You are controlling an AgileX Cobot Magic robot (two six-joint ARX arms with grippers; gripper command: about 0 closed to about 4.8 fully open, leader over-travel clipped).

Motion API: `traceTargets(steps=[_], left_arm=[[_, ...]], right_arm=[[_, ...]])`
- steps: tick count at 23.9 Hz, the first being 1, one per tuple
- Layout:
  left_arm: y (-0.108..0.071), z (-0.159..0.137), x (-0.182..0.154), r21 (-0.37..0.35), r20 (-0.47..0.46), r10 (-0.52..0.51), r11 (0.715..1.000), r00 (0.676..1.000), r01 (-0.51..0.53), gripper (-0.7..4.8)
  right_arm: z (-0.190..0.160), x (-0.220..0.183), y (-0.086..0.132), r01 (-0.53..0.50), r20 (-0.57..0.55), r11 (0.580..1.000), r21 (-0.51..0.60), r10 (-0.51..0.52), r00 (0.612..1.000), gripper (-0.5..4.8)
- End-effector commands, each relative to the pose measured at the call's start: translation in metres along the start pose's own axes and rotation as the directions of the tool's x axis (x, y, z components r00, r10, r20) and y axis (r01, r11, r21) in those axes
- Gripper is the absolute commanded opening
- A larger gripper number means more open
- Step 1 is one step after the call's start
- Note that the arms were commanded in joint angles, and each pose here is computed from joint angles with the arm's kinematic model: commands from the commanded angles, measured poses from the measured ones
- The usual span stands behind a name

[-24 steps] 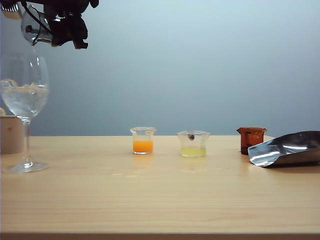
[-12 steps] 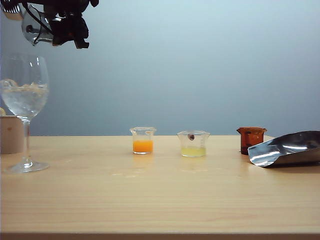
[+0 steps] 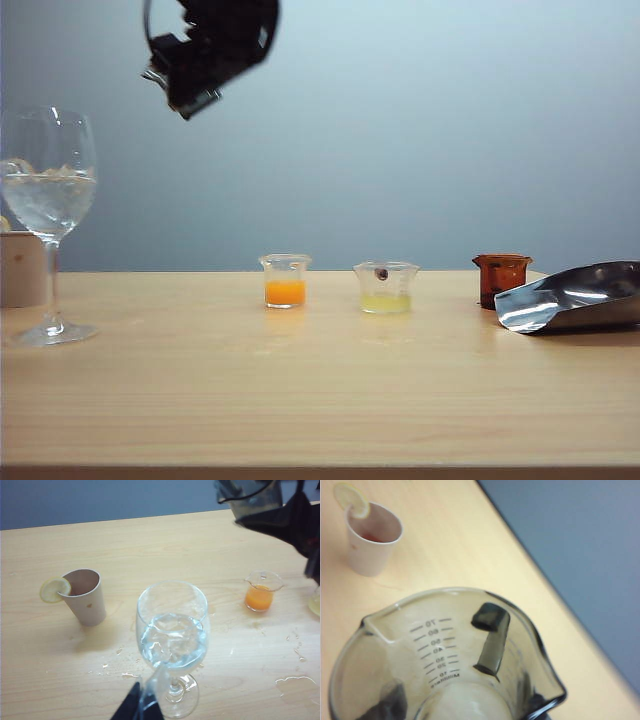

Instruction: Pick up the first measuring cup from the left, pour the coconut rum inside into the goblet, and finally put the measuring cup back in its original place.

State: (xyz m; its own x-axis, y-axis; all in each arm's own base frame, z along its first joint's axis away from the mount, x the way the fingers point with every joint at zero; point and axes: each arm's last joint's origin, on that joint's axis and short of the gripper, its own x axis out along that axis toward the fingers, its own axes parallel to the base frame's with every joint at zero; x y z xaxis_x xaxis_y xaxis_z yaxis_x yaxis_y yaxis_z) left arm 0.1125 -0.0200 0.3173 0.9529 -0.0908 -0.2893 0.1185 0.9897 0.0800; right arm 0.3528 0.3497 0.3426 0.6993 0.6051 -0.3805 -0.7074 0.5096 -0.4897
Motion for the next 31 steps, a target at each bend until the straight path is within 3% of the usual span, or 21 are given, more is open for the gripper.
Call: traceTargets(steps=[1,9,14,22,27,31], left_arm=[[0.000,0.002,-0.001,-0.002,0.013,0.004,1.000,1.000,-0.004,-0.03],[0.000,0.002,-0.001,-0.002,0.013,0.004,1.000,1.000,-0.004,-0.03],[0.000,0.002,-0.001,-0.002,0.013,0.004,1.000,1.000,-0.004,-0.03],[0.000,0.002,-0.001,-0.002,0.013,0.004,1.000,1.000,-0.004,-0.03],[0.000,0.002,-0.001,-0.002,0.013,0.004,1.000,1.000,-0.004,-0.03],[0.000,0.002,-0.001,-0.002,0.013,0.004,1.000,1.000,-0.004,-0.03]], right_arm=[[-0.006,0.001,-0.007,-0.132,0.090,0.980,0.149,0.120,0.989,-0.08],[-0.036,0.021,-0.001,-0.197,0.216,0.934,0.298,0.135,0.967,-0.08],[-0.070,0.035,0.019,-0.181,0.316,0.876,0.447,0.035,0.948,-0.08],[-0.115,0.068,0.082,-0.072,0.250,0.831,0.552,-0.083,0.965,-0.08],[-0.132,0.086,0.100,0.032,0.252,0.786,0.618,-0.236,0.939,-0.09],[-0.148,0.096,0.106,0.043,0.265,0.766,0.642,-0.274,0.924,-0.08]])
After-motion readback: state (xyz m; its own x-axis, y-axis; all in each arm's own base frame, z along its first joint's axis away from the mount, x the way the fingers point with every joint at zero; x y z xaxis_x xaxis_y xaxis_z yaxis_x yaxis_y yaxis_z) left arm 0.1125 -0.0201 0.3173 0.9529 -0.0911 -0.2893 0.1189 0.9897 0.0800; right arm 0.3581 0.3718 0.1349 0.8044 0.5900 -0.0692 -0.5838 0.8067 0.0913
